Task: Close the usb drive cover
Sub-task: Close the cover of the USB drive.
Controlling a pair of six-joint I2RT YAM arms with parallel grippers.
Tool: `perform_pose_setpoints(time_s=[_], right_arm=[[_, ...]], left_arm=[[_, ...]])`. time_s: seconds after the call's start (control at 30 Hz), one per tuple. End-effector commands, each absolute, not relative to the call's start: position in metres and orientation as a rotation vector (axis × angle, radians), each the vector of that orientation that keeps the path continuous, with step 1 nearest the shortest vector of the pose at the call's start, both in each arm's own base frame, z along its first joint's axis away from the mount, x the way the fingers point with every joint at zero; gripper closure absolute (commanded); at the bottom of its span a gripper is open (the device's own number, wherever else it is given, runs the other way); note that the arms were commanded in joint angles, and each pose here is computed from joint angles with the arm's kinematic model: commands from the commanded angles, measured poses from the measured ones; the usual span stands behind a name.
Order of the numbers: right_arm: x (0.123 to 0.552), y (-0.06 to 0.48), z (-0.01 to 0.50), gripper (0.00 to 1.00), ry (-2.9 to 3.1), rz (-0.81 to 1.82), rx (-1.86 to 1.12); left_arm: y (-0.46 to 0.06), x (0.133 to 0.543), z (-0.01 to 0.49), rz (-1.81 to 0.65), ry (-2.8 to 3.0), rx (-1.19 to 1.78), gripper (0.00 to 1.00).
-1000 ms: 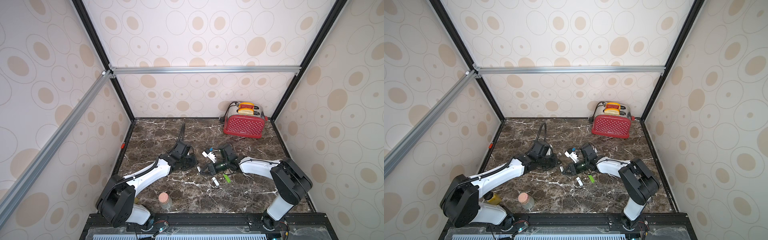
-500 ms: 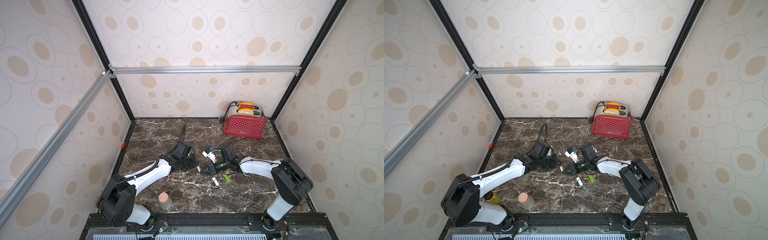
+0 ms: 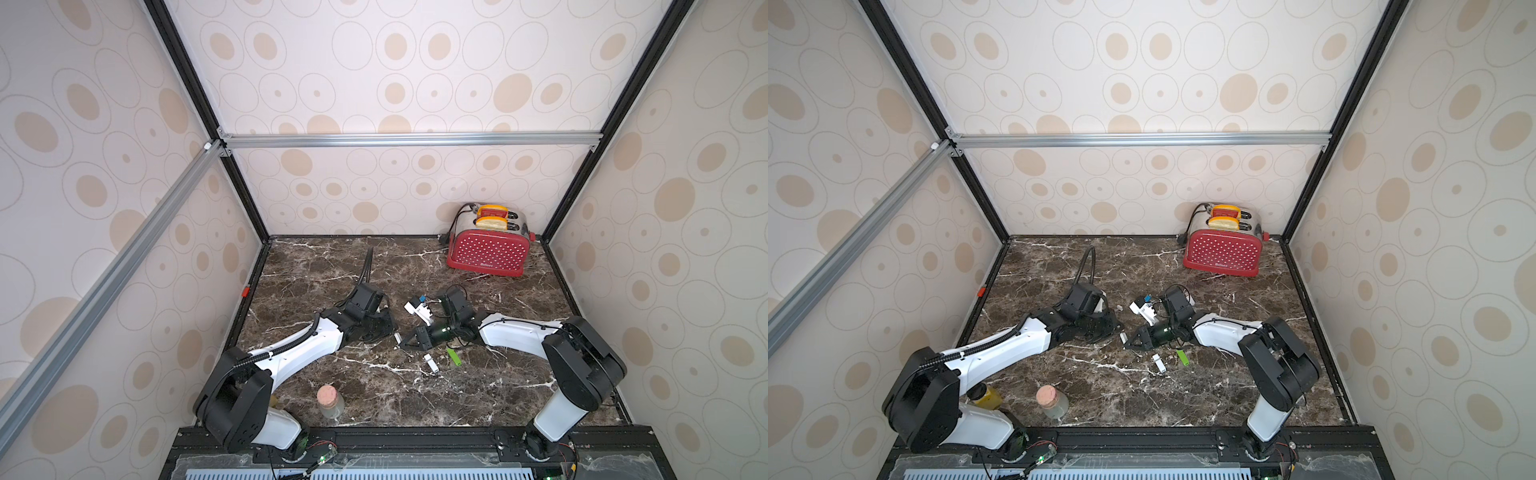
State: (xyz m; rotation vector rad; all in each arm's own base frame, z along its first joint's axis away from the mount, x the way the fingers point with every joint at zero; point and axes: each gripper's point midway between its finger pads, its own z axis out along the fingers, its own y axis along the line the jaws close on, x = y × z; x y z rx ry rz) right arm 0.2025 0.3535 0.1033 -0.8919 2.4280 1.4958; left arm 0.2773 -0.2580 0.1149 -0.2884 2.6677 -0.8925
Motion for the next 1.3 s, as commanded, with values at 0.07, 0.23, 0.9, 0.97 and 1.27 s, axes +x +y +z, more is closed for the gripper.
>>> perform_pose_setpoints(time_s=[0.07, 0.23, 0.9, 0.97, 1.27], right_arm=[[0.212, 0.359, 0.123, 1.0, 2.349, 1.499, -0.911], [0.214, 0.355, 0.122, 1.0, 2.358, 1.486, -0.899], [0.224, 0.349, 0.124, 1.0, 2.375, 1.434, -0.89], [0.225, 0.349, 0.123, 1.0, 2.378, 1.428, -0.885], [0.231, 0.345, 0.126, 1.0, 2.372, 1.398, -0.863]], left_arm=[[-0.262, 0.273, 0.115, -0.882, 2.682, -0.251, 1.0], [-0.263, 0.27, 0.116, -0.883, 2.692, -0.248, 1.0], [-0.272, 0.262, 0.122, -0.894, 2.71, -0.222, 1.0], [-0.273, 0.26, 0.122, -0.884, 2.718, -0.218, 1.0], [-0.275, 0.249, 0.117, -0.832, 2.756, -0.207, 1.0]])
